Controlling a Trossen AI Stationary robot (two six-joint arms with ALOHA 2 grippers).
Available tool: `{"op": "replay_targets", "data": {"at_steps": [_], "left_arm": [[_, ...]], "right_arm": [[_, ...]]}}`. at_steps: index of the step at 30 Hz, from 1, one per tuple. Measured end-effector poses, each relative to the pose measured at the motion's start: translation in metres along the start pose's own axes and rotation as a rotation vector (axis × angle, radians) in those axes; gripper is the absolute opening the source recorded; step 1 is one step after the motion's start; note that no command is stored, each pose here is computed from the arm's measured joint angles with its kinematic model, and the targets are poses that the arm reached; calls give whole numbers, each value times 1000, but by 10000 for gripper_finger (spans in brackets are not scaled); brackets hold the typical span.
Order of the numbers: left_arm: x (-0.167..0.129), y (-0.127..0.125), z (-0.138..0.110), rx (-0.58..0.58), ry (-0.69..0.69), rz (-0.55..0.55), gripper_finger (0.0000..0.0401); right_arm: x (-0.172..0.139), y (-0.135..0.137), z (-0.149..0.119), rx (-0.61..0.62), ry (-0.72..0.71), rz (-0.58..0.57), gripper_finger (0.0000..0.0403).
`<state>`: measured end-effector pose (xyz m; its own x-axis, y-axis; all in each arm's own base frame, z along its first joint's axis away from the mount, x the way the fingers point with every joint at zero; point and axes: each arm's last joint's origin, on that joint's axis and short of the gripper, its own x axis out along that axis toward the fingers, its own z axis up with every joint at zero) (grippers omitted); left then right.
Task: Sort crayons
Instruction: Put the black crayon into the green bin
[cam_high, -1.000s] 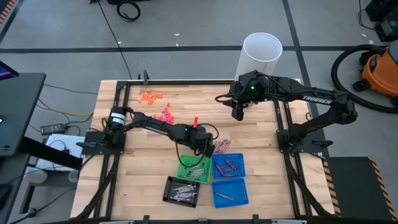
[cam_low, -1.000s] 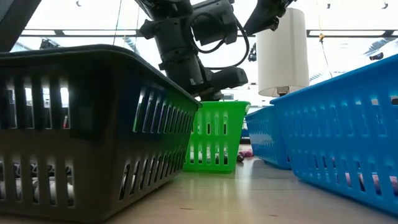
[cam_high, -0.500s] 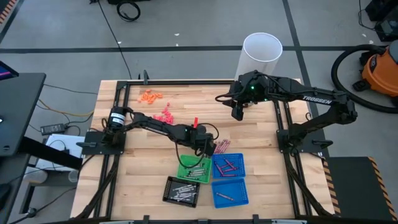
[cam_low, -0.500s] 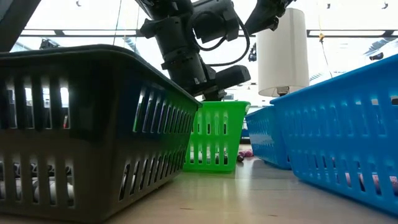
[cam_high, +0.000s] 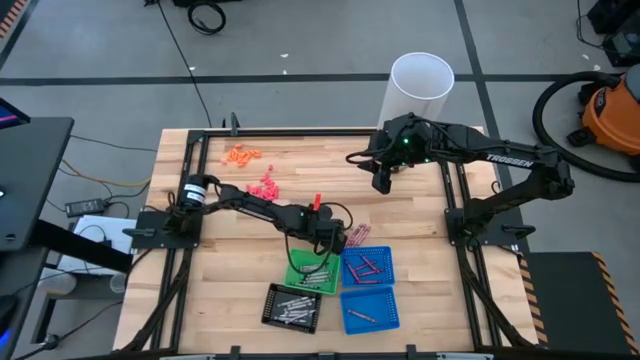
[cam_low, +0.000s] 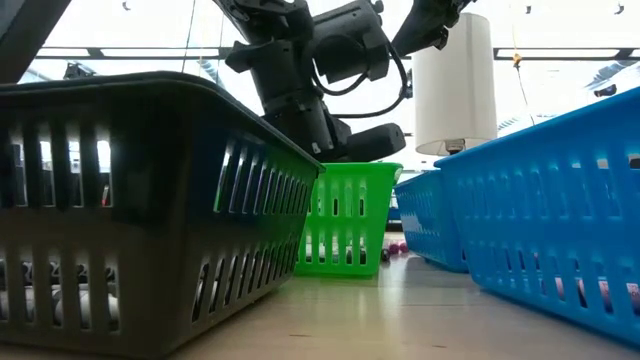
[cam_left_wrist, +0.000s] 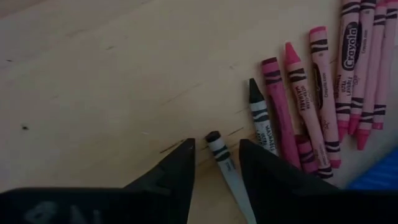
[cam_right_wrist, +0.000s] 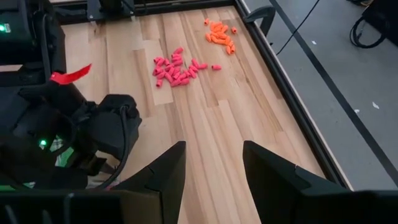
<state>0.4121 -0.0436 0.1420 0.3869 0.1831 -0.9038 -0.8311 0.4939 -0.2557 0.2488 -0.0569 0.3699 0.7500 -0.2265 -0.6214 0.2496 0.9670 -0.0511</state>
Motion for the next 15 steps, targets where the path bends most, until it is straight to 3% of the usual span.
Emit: {"op": "replay_targets", "data": {"at_steps": [10, 15], "left_arm": [[1, 4, 1, 3, 19, 31, 102], [2, 7, 5, -6, 26, 43, 55]], "right_arm": [[0, 0, 0, -1, -1, 0, 168], [0, 0, 0, -1, -1, 0, 168]]}}
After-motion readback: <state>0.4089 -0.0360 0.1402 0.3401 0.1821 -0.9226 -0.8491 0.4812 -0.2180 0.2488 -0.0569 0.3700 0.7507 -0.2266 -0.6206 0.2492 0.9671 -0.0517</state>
